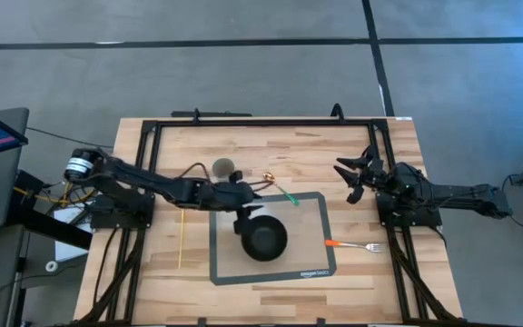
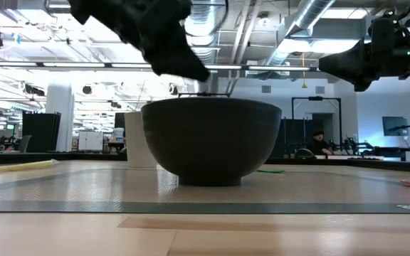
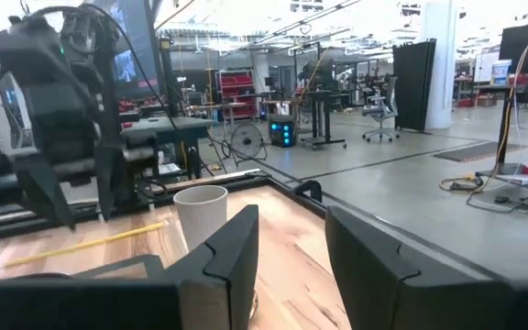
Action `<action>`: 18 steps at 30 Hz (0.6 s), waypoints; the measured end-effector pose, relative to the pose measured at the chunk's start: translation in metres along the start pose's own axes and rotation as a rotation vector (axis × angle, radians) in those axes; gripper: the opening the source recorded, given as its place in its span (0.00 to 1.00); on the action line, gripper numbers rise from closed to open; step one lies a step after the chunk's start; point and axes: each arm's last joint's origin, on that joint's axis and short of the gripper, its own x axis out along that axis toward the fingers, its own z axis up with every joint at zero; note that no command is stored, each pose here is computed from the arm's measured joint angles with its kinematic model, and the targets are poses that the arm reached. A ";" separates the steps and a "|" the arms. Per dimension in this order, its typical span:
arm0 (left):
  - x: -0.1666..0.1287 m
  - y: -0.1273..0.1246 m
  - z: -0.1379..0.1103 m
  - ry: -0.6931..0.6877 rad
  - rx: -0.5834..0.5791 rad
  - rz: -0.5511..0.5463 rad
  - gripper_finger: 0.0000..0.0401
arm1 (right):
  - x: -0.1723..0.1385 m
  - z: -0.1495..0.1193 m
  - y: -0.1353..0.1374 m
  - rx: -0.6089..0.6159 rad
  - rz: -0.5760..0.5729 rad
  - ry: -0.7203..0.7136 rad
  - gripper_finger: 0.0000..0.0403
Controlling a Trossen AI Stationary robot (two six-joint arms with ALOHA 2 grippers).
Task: Pick & Place Utensil
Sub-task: Put the green spoon into the black bowl on the transparent mat
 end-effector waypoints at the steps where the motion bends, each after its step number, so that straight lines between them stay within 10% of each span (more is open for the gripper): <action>1: -0.006 0.002 0.001 -0.009 -0.002 -0.001 0.32 | 0.000 0.000 0.000 0.005 0.000 0.000 0.30; 18: -0.042 0.018 -0.016 -0.095 -0.036 0.017 0.31 | 0.037 -0.011 0.031 0.082 0.098 0.202 0.30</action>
